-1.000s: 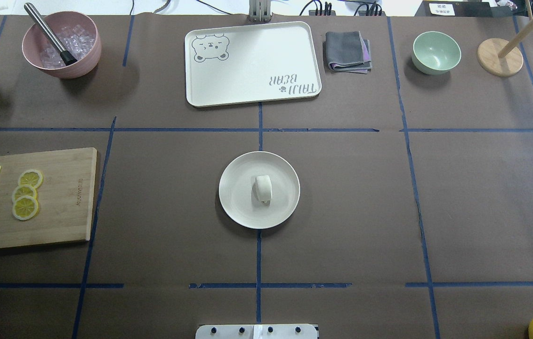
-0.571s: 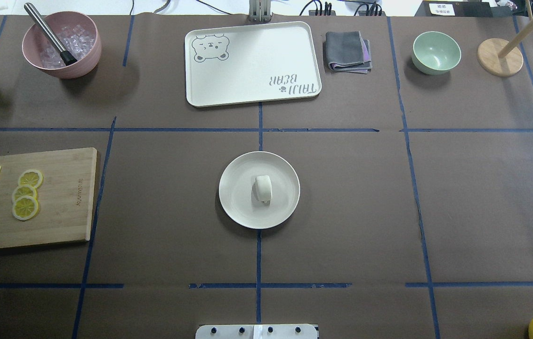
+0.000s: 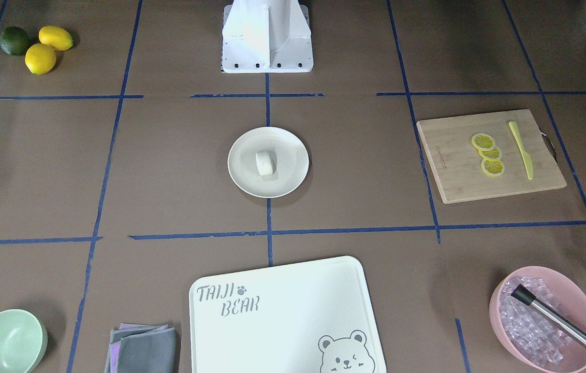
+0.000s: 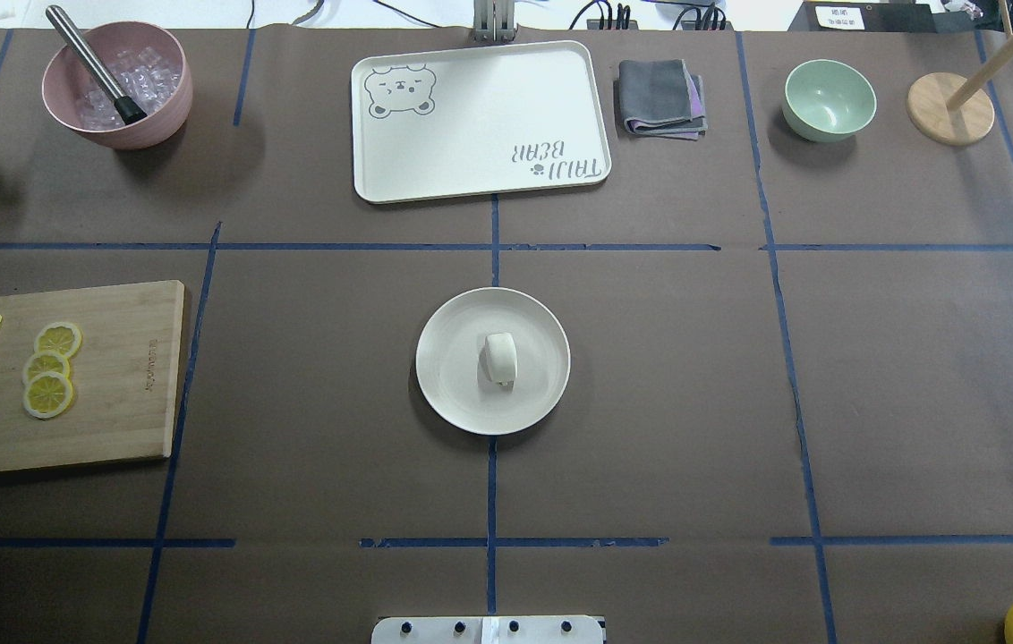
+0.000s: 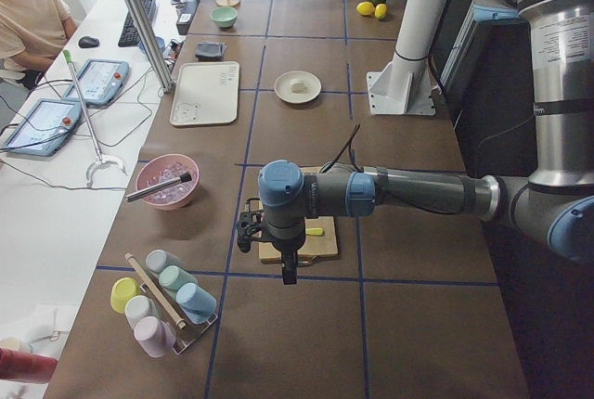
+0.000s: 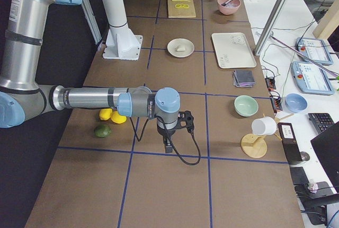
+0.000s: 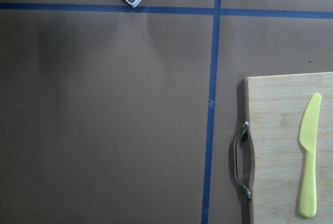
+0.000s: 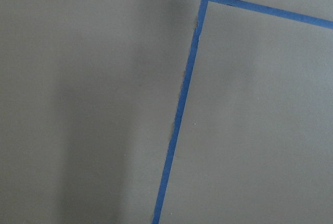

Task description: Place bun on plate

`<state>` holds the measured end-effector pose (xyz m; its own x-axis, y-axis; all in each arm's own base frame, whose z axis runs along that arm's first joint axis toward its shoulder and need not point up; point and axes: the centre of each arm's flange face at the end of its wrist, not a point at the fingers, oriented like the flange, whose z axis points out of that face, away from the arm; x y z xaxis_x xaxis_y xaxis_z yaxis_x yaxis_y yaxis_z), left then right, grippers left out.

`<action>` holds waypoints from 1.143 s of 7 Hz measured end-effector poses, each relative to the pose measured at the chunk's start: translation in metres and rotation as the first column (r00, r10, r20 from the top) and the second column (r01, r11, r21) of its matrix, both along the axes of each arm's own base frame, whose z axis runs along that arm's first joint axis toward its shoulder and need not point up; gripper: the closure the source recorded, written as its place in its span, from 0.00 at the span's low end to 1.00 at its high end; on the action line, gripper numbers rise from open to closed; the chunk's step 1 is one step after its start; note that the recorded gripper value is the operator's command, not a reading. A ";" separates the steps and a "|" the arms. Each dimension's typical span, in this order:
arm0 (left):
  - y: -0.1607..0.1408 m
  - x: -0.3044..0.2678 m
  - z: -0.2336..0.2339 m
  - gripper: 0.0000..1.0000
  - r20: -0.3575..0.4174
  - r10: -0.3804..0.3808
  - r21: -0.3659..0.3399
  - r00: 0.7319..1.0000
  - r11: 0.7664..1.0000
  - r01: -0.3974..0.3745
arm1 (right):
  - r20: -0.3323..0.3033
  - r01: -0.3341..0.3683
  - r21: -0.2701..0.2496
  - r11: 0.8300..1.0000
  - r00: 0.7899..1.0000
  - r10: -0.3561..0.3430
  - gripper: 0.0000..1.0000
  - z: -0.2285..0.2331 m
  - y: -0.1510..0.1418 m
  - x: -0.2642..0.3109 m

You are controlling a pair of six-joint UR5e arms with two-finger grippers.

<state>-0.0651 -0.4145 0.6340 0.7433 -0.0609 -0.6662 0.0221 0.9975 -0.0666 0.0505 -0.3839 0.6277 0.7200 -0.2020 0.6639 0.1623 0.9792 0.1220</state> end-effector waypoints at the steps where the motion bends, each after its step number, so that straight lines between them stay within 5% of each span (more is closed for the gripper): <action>1: -0.003 0.000 0.003 0.00 0.000 0.000 -0.002 1.000 1.000 0.000 | 0.000 0.000 0.000 1.000 1.000 0.000 0.00 0.000 0.000 0.000; 8: -0.006 0.005 0.003 0.00 0.003 0.016 0.002 1.000 1.000 -0.016 | 0.002 0.001 0.006 1.000 1.000 -0.001 0.00 -0.002 -0.001 0.000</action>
